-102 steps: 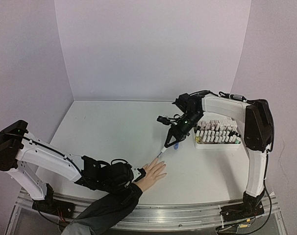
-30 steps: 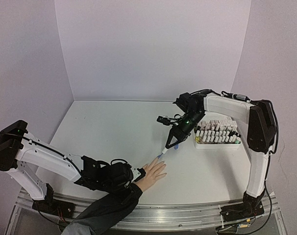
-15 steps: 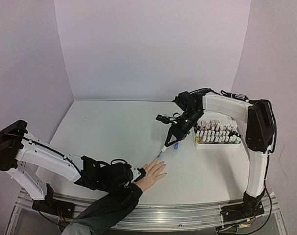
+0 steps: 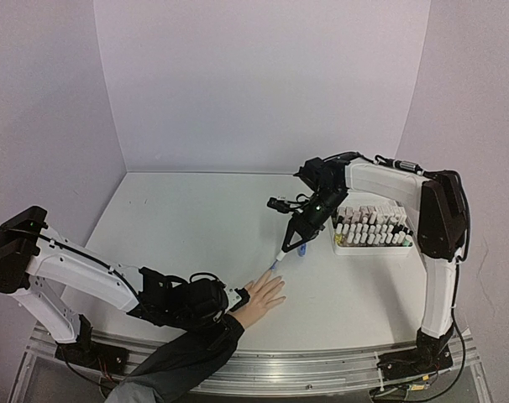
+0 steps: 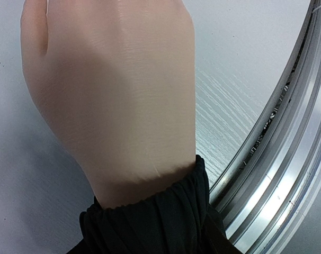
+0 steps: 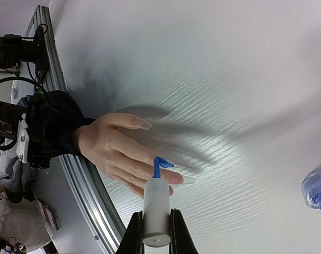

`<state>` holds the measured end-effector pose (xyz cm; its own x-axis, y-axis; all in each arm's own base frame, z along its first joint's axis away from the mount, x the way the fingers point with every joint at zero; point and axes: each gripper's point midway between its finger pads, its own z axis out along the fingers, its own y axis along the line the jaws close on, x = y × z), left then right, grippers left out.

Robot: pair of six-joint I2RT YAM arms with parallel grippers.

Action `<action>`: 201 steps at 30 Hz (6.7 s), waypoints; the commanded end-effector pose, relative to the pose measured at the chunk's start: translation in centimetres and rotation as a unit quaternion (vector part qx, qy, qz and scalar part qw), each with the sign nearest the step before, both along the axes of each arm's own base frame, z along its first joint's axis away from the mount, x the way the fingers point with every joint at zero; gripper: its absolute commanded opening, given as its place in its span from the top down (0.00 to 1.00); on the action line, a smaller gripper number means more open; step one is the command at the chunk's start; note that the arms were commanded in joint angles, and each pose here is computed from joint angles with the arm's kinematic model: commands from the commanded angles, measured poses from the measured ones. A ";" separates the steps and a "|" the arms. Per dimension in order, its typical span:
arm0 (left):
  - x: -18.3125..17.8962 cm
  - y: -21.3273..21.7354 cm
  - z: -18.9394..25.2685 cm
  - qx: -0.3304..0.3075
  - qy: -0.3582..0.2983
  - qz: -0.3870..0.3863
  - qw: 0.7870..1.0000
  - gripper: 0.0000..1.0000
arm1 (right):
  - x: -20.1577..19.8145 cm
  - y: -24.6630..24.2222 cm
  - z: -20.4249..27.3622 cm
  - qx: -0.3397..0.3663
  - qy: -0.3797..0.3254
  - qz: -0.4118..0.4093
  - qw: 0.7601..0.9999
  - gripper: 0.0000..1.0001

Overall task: Paint the nails
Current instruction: Paint the hand on the nail.

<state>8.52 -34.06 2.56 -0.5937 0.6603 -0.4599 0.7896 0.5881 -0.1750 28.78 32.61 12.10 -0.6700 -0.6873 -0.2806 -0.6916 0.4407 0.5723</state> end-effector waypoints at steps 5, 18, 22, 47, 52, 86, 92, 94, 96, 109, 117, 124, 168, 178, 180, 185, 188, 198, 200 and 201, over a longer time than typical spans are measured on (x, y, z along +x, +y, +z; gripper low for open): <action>0.9 0.4 0.2 0.002 -0.039 -0.006 0.999 1.00 | 0.1 0.2 0.0 0.004 0.009 0.001 1.000 1.00; 0.9 0.4 0.2 0.002 -0.039 -0.006 0.999 1.00 | 0.4 -0.5 -0.7 -0.020 -0.002 -0.003 1.000 1.00; 1.0 0.4 0.1 0.002 -0.039 -0.006 0.999 1.00 | 0.7 -0.5 -0.9 -0.026 -0.005 -0.007 1.000 1.00; 0.9 0.4 0.1 0.001 -0.038 -0.008 0.999 1.00 | 0.3 -1.9 2.8 0.005 -0.036 -0.011 0.999 1.00; 0.9 0.3 0.1 0.001 -0.038 -0.008 0.999 1.00 | -0.9 -0.6 3.7 0.049 -0.017 0.012 0.999 1.00; 0.9 0.4 0.3 -0.002 -0.040 -0.008 0.999 1.00 | 0.2 0.6 0.3 0.009 -0.006 0.017 1.000 1.00; 1.0 0.4 0.4 -0.002 -0.040 -0.007 0.999 1.00 | -0.2 0.6 0.3 0.015 0.000 0.020 1.000 1.00; 0.9 0.4 0.3 -0.002 -0.040 -0.007 0.999 1.00 | -0.5 0.6 0.5 0.021 0.002 0.024 0.999 1.00; 0.9 0.4 0.2 -0.001 -0.039 -0.007 0.999 1.00 | -0.6 0.4 0.4 0.018 0.002 0.024 1.000 1.00; 1.0 0.4 0.3 -0.001 -0.040 -0.007 0.999 1.00 | -1.1 0.1 0.3 0.017 0.005 0.027 0.999 1.00; 1.0 0.4 0.4 -0.003 -0.040 -0.007 0.999 1.00 | -0.3 0.1 -0.1 0.001 -0.006 0.018 1.000 1.00; 1.0 0.4 0.4 -0.004 -0.041 -0.007 0.999 1.00 | 0.5 0.2 -0.1 -0.008 -0.013 0.010 1.000 1.00; 1.0 0.4 0.5 -0.006 -0.041 -0.008 0.999 1.00 | -1.0 0.6 1.8 0.036 0.025 0.017 0.999 1.00; 1.0 0.4 0.6 -0.007 -0.042 -0.008 0.999 1.00 | -0.5 0.5 0.6 0.017 0.025 0.012 0.999 1.00; 1.0 0.5 0.6 -0.007 -0.042 -0.008 0.999 1.00 | -0.3 0.4 0.5 0.013 0.021 0.011 1.000 1.00; 0.9 0.4 0.7 -0.008 -0.042 -0.008 0.999 1.00 | 0.1 0.3 0.5 0.008 0.015 0.007 1.000 1.00; 0.9 0.4 0.7 -0.009 -0.041 -0.009 0.999 1.00 | 0.4 0.4 0.8 0.013 0.013 0.004 1.000 1.00; 0.9 0.4 0.7 -0.010 -0.041 -0.008 0.999 1.00 | 0.1 0.1 0.2 0.005 0.017 0.006 1.000 1.00; 0.9 0.4 0.7 -0.010 -0.041 -0.008 0.999 1.00 | 0.0 0.1 0.3 0.007 0.018 0.007 1.000 1.00; 0.9 0.4 0.7 -0.010 -0.041 -0.007 0.999 1.00 | 0.0 0.1 0.3 0.007 0.018 0.007 1.000 1.00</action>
